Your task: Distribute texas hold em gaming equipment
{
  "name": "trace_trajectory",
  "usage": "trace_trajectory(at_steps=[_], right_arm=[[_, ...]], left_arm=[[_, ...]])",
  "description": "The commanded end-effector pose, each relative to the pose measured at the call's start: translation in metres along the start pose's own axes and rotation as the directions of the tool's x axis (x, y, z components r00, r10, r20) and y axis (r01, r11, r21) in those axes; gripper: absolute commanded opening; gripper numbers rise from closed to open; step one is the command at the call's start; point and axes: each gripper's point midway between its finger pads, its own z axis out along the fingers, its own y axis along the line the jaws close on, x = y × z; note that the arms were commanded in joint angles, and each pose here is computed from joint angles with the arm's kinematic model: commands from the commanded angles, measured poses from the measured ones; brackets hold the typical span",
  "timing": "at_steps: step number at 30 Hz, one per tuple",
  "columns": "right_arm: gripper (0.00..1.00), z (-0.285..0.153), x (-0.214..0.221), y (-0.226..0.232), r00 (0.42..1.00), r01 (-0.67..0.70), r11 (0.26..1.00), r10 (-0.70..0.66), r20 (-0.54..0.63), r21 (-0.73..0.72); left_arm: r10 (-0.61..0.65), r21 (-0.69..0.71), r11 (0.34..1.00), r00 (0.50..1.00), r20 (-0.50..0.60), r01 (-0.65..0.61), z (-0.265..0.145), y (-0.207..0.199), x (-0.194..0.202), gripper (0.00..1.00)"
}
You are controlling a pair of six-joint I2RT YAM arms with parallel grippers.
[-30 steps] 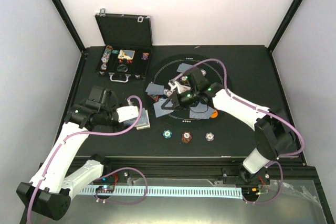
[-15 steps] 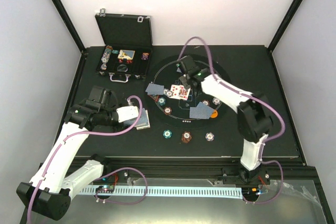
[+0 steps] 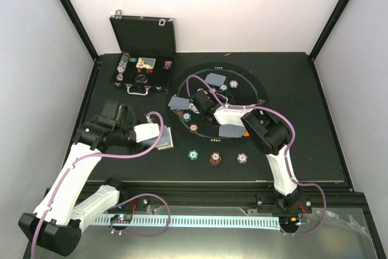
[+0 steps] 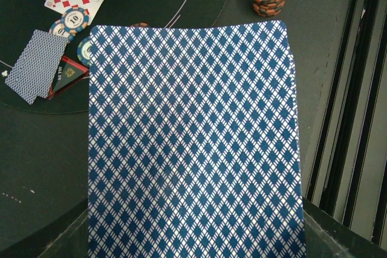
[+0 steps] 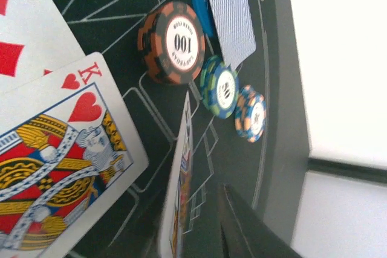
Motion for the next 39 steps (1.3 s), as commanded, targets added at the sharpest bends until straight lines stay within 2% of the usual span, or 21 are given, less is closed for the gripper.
trace_trajectory(at_steps=[1, 3, 6, 8, 10, 13, 14, 16, 19, 21, 22, 26, 28, 29, 30, 34, 39], right_arm=[[0.29, -0.007, 0.004, 0.003, 0.999, -0.046, 0.998, 0.046, 0.001, -0.032], [0.43, -0.016, 0.003, 0.008, 0.998, -0.064, 0.995, 0.066, 0.02, -0.075], [0.58, -0.027, 0.006, 0.017, 0.997, -0.07, 0.989, 0.074, 0.025, -0.128], [0.61, -0.034, 0.006, 0.019, 0.995, -0.087, 0.982, 0.092, 0.025, -0.167], [0.68, -0.04, 0.008, 0.022, 0.994, -0.103, 0.972, 0.11, 0.023, -0.213], [0.7, -0.05, 0.01, 0.028, 0.99, -0.132, 0.949, 0.142, 0.016, -0.287], [0.8, -0.054, 0.009, 0.027, 0.986, -0.154, 0.939, 0.166, 0.014, -0.308], [0.89, -0.063, 0.006, 0.017, 0.973, -0.214, 0.922, 0.23, 0.011, -0.322], [0.98, -0.081, -0.005, -0.009, 0.925, -0.353, 0.861, 0.379, -0.002, -0.366], [1.0, -0.102, -0.015, -0.029, 0.868, -0.448, 0.781, 0.496, -0.003, -0.435], [1.0, -0.117, -0.021, -0.044, 0.815, -0.509, 0.714, 0.579, -0.005, -0.481], [1.0, -0.162, -0.032, -0.077, 0.623, -0.606, 0.411, 0.777, -0.085, -0.681], [1.0, -0.185, -0.036, -0.084, 0.557, -0.567, 0.251, 0.818, -0.141, -0.784], [1.0, -0.206, -0.042, -0.079, 0.551, -0.488, 0.146, 0.816, -0.174, -0.86], [1.0, -0.221, -0.044, -0.075, 0.548, -0.437, 0.073, 0.812, -0.201, -0.897], [0.95, -0.27, -0.048, -0.052, 0.566, -0.327, -0.225, 0.731, -0.381, -0.918], [0.9, -0.306, -0.046, -0.02, 0.606, -0.3, -0.365, 0.641, -0.472, -0.881]], left_arm=[[0.01, -0.011, 1.0, 1.0, 0.011, -0.01, -0.008, 0.0, -0.005, 0.02], [0.006, -0.011, 1.0, 1.0, 0.014, -0.006, -0.008, 0.001, -0.006, 0.02], [0.004, -0.013, 1.0, 1.0, 0.016, -0.004, -0.01, 0.003, -0.008, 0.02], [0.004, -0.013, 1.0, 1.0, 0.018, -0.004, -0.01, 0.003, -0.009, 0.02], [0.003, -0.012, 1.0, 1.0, 0.02, -0.003, -0.011, 0.003, -0.01, 0.02], [0.004, -0.01, 1.0, 1.0, 0.022, -0.003, -0.011, 0.002, -0.011, 0.02], [0.004, -0.012, 1.0, 1.0, 0.023, -0.004, -0.012, 0.002, -0.011, 0.02], [0.006, -0.013, 1.0, 1.0, 0.023, -0.006, -0.012, 0.002, -0.011, 0.02], [0.007, -0.013, 1.0, 1.0, 0.025, -0.007, -0.012, 0.002, -0.011, 0.02], [0.006, -0.013, 1.0, 1.0, 0.026, -0.005, -0.012, 0.002, -0.011, 0.02], [0.004, -0.012, 1.0, 1.0, 0.027, -0.004, -0.012, 0.001, -0.011, 0.02], [0.007, -0.013, 1.0, 1.0, 0.03, -0.007, -0.012, 0.001, -0.011, 0.02], [0.006, -0.014, 1.0, 0.999, 0.032, -0.005, -0.012, 0.001, -0.012, 0.02], [0.006, -0.014, 1.0, 0.999, 0.035, -0.006, -0.012, 0.001, -0.012, 0.02], [0.008, -0.015, 1.0, 0.999, 0.037, -0.007, -0.011, 0.002, -0.012, 0.02], [0.008, -0.017, 1.0, 0.999, 0.049, -0.007, -0.01, 0.003, -0.014, 0.02], [0.014, -0.019, 1.0, 0.998, 0.064, -0.013, -0.007, 0.004, -0.015, 0.02]])
